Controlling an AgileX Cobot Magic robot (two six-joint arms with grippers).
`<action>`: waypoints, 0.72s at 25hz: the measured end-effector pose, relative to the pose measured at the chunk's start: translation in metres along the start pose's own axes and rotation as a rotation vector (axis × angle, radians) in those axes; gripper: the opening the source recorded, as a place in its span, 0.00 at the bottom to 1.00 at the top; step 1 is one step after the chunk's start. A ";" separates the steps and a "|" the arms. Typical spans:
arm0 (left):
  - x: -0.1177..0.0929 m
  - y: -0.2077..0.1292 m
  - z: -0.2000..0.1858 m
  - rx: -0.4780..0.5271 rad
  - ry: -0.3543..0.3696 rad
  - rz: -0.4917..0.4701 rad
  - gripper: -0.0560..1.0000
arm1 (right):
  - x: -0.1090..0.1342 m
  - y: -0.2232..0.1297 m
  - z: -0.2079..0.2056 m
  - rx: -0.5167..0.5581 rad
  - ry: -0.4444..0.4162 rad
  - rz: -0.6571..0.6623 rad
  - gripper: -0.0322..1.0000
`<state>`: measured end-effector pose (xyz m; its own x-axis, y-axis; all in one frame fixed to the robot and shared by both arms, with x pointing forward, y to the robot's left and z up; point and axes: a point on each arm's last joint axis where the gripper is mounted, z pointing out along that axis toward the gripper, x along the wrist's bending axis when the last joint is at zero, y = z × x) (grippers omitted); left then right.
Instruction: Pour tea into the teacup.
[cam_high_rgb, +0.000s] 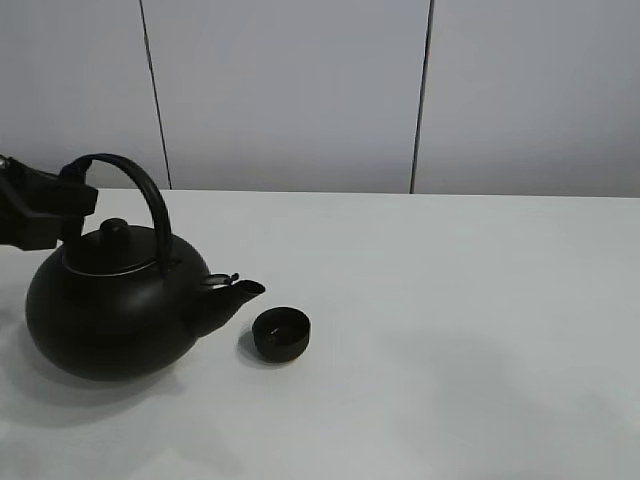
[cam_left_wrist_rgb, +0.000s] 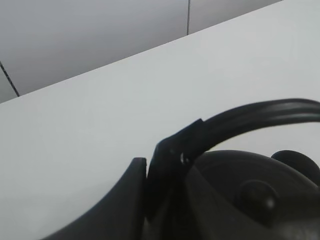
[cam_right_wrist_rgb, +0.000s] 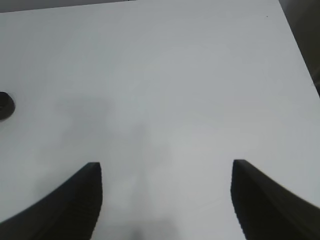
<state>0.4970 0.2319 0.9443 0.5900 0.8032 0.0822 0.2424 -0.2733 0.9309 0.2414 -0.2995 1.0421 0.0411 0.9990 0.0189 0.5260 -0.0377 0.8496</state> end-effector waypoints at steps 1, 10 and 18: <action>-0.003 0.003 0.003 0.003 -0.004 0.002 0.18 | 0.000 0.000 0.000 0.000 0.000 0.000 0.51; -0.006 0.025 0.021 0.017 0.040 -0.021 0.18 | 0.000 0.000 0.000 0.001 0.000 0.000 0.51; 0.001 0.021 0.021 0.075 0.102 -0.003 0.18 | 0.000 0.000 0.000 0.001 0.000 0.000 0.51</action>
<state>0.5188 0.2154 0.9564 0.5084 0.8529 0.1185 0.3037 -0.3064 0.9022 0.2413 -0.2995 1.0420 0.0411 0.9990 0.0189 0.5272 -0.0378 0.8489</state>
